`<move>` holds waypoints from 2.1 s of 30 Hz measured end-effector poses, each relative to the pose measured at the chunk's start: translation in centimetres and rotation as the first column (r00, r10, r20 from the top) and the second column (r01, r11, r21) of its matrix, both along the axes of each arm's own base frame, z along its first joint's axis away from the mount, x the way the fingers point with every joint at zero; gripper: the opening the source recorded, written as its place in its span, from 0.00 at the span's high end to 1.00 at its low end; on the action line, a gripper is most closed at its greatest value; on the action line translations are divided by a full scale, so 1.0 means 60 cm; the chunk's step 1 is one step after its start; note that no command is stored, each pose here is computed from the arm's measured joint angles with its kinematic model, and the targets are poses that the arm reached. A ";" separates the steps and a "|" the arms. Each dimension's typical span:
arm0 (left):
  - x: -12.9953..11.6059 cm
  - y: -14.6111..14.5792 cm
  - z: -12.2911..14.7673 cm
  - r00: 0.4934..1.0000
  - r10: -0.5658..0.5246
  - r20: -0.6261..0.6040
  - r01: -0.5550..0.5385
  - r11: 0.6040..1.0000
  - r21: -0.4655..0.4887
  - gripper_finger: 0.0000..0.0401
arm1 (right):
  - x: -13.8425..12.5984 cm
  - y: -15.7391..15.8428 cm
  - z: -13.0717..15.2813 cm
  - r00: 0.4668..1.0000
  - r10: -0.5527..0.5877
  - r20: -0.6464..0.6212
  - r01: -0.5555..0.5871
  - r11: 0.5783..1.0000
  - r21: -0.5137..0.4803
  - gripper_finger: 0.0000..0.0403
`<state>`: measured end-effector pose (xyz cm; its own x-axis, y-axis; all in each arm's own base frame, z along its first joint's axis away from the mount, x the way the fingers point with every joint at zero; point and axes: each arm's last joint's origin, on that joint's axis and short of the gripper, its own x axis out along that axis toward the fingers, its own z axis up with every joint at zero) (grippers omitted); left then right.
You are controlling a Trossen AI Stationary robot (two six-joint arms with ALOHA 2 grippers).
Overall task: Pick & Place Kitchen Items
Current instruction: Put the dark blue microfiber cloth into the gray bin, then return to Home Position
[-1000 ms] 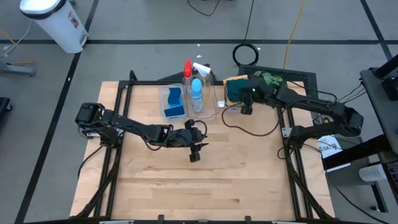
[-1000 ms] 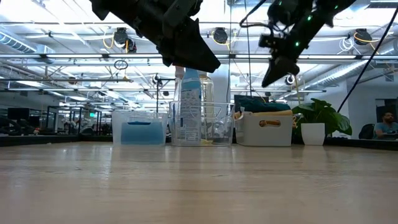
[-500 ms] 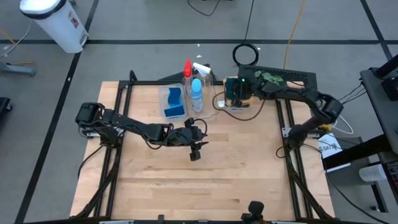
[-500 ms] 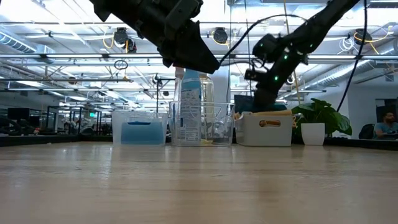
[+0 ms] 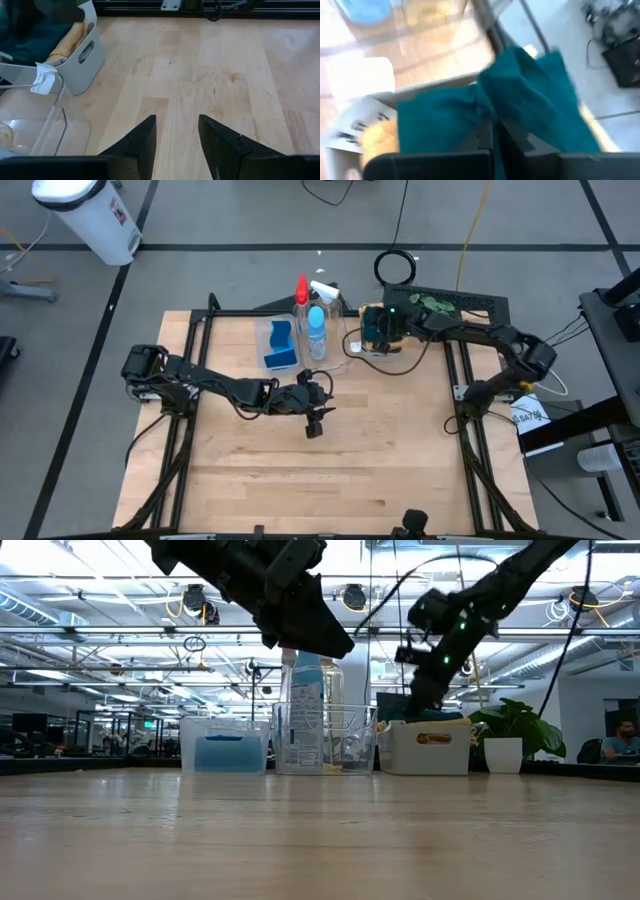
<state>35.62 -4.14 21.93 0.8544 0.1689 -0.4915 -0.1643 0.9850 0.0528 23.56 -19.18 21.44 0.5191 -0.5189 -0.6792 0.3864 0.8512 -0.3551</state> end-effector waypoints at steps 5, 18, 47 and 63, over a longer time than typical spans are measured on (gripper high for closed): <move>0.000 0.000 0.000 1.000 -0.001 -0.001 0.001 1.000 -0.008 0.62 | -0.012 0.031 0.059 0.995 0.038 0.098 -0.030 0.996 -0.079 0.99; -0.174 0.018 0.183 0.989 -0.121 0.082 0.125 0.991 -0.044 0.62 | -0.133 0.164 0.226 0.854 0.081 0.514 -0.002 0.988 -0.153 0.99; -0.384 0.071 -0.021 0.869 0.142 0.473 -0.126 0.990 -0.065 0.62 | -0.265 0.258 0.039 0.646 0.089 0.758 -0.212 0.975 0.066 1.00; -0.403 0.077 -0.094 0.859 0.232 0.456 -0.190 0.972 -0.137 0.62 | -0.240 0.238 -0.074 0.606 0.069 0.792 -0.110 0.994 -0.002 1.00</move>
